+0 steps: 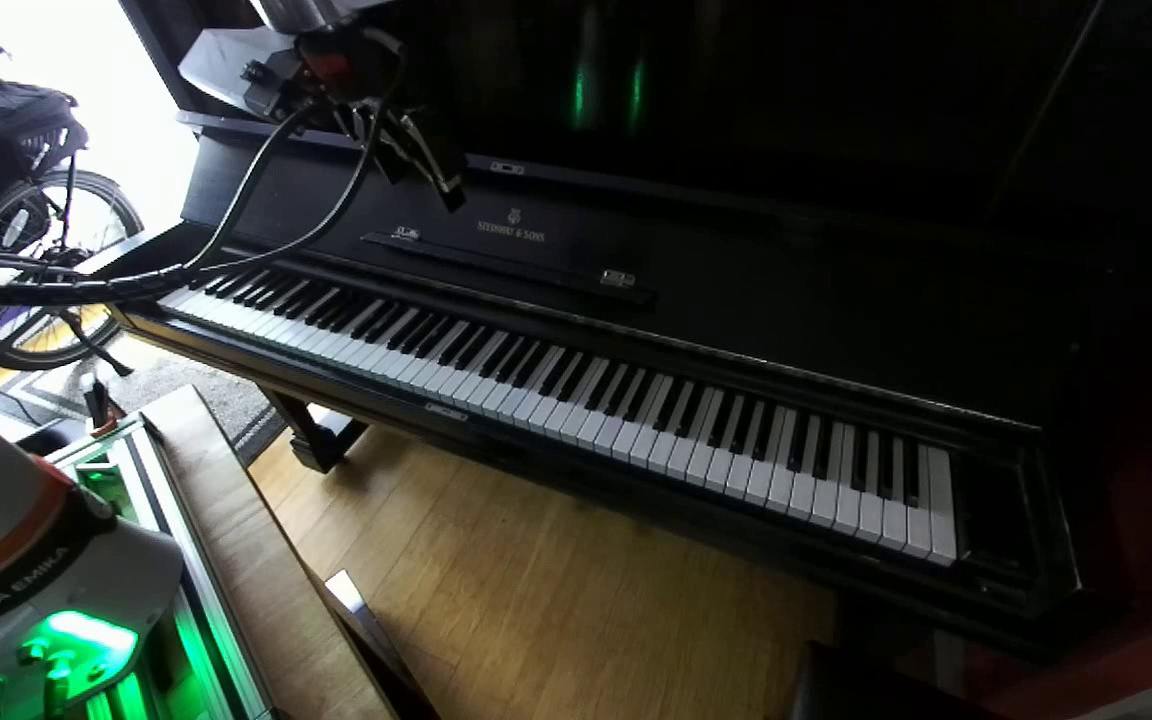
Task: Press a white key in the middle of the piano
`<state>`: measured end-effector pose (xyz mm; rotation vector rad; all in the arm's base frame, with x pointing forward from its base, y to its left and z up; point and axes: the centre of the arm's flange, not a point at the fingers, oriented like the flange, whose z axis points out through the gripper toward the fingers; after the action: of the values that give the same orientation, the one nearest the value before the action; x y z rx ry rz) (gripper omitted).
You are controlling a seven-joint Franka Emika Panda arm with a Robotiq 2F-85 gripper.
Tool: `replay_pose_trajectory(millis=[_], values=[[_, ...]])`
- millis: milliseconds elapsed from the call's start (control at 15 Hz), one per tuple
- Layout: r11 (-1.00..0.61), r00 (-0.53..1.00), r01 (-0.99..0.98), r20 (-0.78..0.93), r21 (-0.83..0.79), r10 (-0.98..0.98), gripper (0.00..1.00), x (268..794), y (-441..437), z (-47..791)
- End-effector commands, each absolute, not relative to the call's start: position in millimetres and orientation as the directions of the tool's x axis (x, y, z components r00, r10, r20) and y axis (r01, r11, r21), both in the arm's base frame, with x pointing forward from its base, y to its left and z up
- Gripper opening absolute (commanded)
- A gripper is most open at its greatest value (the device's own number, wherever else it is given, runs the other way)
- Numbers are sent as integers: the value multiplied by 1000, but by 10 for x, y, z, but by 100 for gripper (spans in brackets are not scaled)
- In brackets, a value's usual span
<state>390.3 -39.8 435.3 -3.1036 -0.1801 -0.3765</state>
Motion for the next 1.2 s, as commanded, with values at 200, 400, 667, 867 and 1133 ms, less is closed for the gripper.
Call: replay_pose_trajectory(millis=[200,400,667,867,1133], values=[[-966,959,257,119,27,259,100,4130,-579,4048],[-926,926,376,39,18,376,100,4236,-803,3753],[-854,853,520,-72,11,518,100,4351,-1167,3389],[-810,804,586,-112,-18,584,100,4418,-1420,3090],[-823,816,568,-123,-10,565,100,4328,-1456,2988]])
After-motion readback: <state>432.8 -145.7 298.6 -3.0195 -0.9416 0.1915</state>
